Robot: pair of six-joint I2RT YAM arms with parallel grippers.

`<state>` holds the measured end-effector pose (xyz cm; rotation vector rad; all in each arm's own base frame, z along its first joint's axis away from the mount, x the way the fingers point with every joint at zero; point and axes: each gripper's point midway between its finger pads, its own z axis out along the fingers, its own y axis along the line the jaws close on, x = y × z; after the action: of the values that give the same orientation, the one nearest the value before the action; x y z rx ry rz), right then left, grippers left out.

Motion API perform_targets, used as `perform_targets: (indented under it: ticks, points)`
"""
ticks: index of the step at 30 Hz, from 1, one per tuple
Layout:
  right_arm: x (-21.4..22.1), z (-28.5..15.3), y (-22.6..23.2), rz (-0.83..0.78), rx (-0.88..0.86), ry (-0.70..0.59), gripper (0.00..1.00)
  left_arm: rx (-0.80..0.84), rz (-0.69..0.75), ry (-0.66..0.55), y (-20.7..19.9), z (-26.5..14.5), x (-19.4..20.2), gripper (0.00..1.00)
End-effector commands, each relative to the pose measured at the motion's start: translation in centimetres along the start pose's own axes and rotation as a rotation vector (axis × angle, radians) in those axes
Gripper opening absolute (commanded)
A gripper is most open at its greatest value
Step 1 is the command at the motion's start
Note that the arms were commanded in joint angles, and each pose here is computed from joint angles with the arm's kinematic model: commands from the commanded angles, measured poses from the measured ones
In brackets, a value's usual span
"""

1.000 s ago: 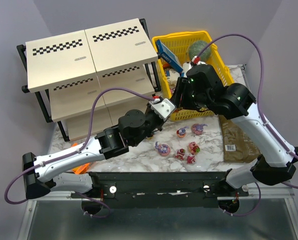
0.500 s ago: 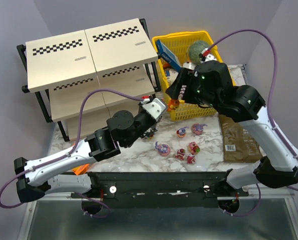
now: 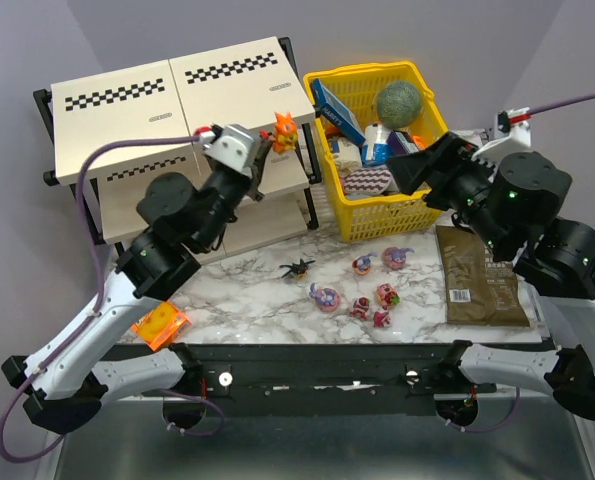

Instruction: Place and organize the plastic toys onto the shelf

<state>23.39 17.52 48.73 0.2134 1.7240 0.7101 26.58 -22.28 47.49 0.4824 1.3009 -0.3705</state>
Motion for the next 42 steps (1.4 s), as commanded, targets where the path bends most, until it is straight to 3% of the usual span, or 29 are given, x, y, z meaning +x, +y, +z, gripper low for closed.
perform_targets:
  ticks: [1, 5, 22, 33, 42]
  points:
    - [2.6, 1.3, -1.5, -0.03, 0.036, 0.024, 0.88, 0.019, 0.008, -0.105, 2.0, 0.0, -4.5, 0.0]
    - [4.2, 1.3, -2.5, -0.04, 0.045, 0.055, 0.88, -0.013, 0.022, -0.093, 5.3, 1.1, -5.3, 0.0]
    - [7.1, 1.0, -4.9, -0.096, 0.079, 0.107, 0.89, 0.24, -0.034, 0.006, 9.6, 3.1, -1.9, 0.0]
    - [7.7, 1.7, -4.8, -0.141, 0.077, 0.131, 0.89, 0.214, 0.078, -0.004, 10.9, 2.8, -0.7, 0.0]
    - [8.0, 1.9, -4.7, -0.155, 0.074, 0.142, 0.89, 0.132, 0.063, 0.013, 15.9, -0.3, -2.2, 0.0]
